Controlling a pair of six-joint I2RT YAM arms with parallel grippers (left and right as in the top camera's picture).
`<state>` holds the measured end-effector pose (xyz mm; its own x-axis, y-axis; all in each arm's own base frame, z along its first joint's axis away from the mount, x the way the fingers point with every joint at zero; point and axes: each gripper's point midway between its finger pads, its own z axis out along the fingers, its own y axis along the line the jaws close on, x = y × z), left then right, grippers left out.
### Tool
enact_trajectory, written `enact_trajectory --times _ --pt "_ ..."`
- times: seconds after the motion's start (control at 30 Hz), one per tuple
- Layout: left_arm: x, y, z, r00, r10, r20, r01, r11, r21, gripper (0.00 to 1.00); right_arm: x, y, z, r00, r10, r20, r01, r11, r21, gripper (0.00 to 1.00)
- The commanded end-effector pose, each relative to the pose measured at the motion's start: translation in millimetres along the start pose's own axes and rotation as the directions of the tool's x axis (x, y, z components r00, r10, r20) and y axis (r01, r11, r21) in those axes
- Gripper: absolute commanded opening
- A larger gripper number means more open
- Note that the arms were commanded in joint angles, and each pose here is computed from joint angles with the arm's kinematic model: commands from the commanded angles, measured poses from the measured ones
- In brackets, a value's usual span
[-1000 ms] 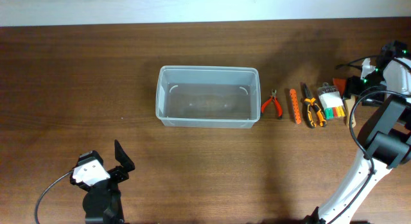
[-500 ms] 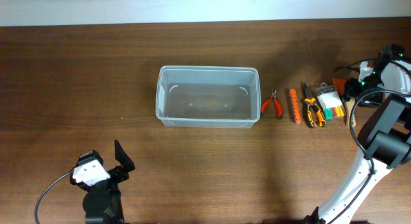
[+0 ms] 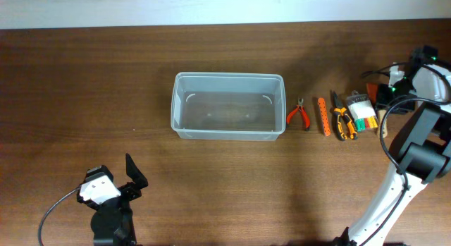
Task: Pack container
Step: 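Grasp the orange scraper by its wooden handle with the right gripper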
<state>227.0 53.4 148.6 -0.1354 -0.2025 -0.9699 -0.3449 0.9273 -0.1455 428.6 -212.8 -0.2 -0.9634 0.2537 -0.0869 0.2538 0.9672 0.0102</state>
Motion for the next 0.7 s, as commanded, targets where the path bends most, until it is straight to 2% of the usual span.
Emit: enact_trajectory --times 0.0,0.4,0.53,0.67 --pt "0.2 0.4 0.0 1.000 0.008 0.005 -0.008 1.000 -0.003 0.99 5.2 21.4 13.1 0.999 -0.029 -0.031 0.028 0.999 -0.035 0.38" --pt "0.2 0.4 0.0 1.000 0.008 0.005 -0.008 1.000 -0.003 0.99 7.6 26.6 13.1 0.999 -0.027 -0.044 0.026 0.999 -0.037 0.32" --pt "0.2 0.4 0.0 1.000 0.008 0.005 -0.008 1.000 -0.003 0.99 4.7 18.8 10.5 0.999 0.023 -0.037 -0.023 1.000 0.004 0.23" --pt "0.2 0.4 0.0 1.000 0.008 0.005 -0.008 1.000 -0.003 0.99 -6.7 16.1 -5.6 1.000 0.027 -0.006 -0.027 1.000 0.005 0.22"
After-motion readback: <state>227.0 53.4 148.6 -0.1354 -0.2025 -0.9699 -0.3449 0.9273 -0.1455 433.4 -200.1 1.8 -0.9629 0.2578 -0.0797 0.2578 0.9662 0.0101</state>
